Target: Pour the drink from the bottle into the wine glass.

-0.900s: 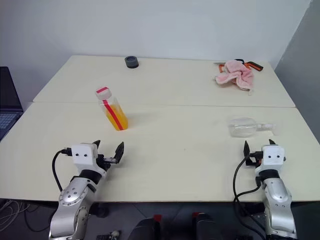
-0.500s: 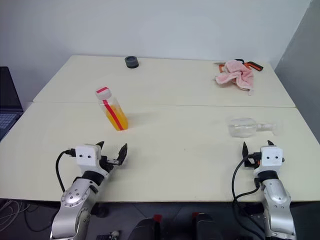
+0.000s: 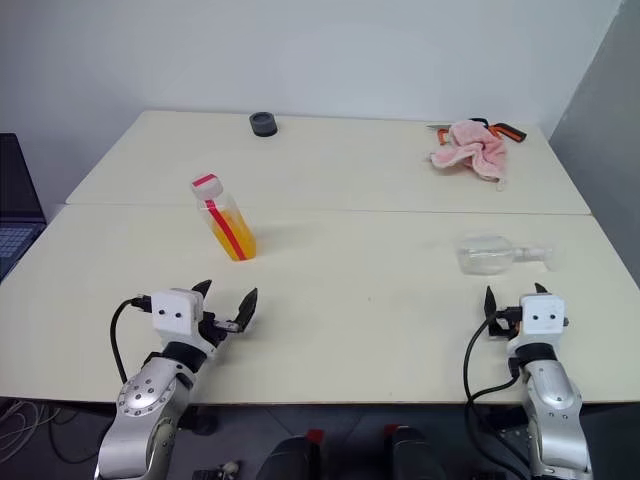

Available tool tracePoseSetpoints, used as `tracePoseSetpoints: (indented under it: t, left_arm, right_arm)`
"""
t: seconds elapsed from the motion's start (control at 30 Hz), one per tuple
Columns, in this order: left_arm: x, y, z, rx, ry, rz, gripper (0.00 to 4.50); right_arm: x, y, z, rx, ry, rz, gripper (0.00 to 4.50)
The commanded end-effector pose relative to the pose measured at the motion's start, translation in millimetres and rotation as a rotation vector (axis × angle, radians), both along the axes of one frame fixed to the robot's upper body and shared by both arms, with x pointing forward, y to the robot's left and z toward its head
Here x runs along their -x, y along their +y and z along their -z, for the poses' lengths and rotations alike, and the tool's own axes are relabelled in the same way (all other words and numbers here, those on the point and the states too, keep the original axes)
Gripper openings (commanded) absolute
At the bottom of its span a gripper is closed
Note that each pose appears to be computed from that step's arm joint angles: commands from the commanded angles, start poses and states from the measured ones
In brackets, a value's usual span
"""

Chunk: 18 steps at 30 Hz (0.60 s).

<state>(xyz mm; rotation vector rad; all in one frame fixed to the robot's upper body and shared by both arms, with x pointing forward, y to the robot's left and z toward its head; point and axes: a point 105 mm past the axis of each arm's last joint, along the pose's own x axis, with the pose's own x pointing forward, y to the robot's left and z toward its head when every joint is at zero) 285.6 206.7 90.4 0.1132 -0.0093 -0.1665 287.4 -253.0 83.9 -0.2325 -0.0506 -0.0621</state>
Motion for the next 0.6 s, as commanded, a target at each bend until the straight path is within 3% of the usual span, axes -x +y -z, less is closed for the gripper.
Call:
tracePoseSetpoints:
  t: [0.03, 0.2, 0.37, 0.6]
  left_arm:
    - [-0.1, -1.1, -18.0, -0.019, -0.074, -0.008, 4.48]
    - [-8.2, 19.4, -21.5, 0.027, -0.077, -0.142, 4.48]
    - [-18.8, 25.6, -29.2, 0.030, -0.076, -0.160, 4.48]
    - [-34.3, 24.1, -41.2, 0.018, -0.088, -0.170, 4.48]
  right_arm:
    - [-1.1, 15.1, -17.9, 0.047, -0.064, -0.088, 4.50]
    - [-0.9, 70.8, -30.9, 0.032, -0.053, -0.450, 4.50]
    - [8.6, 118.0, -49.7, -0.079, 0.033, -0.787, 4.50]
    - [17.3, 154.4, -69.3, -0.092, 0.115, -1.069, 4.50]
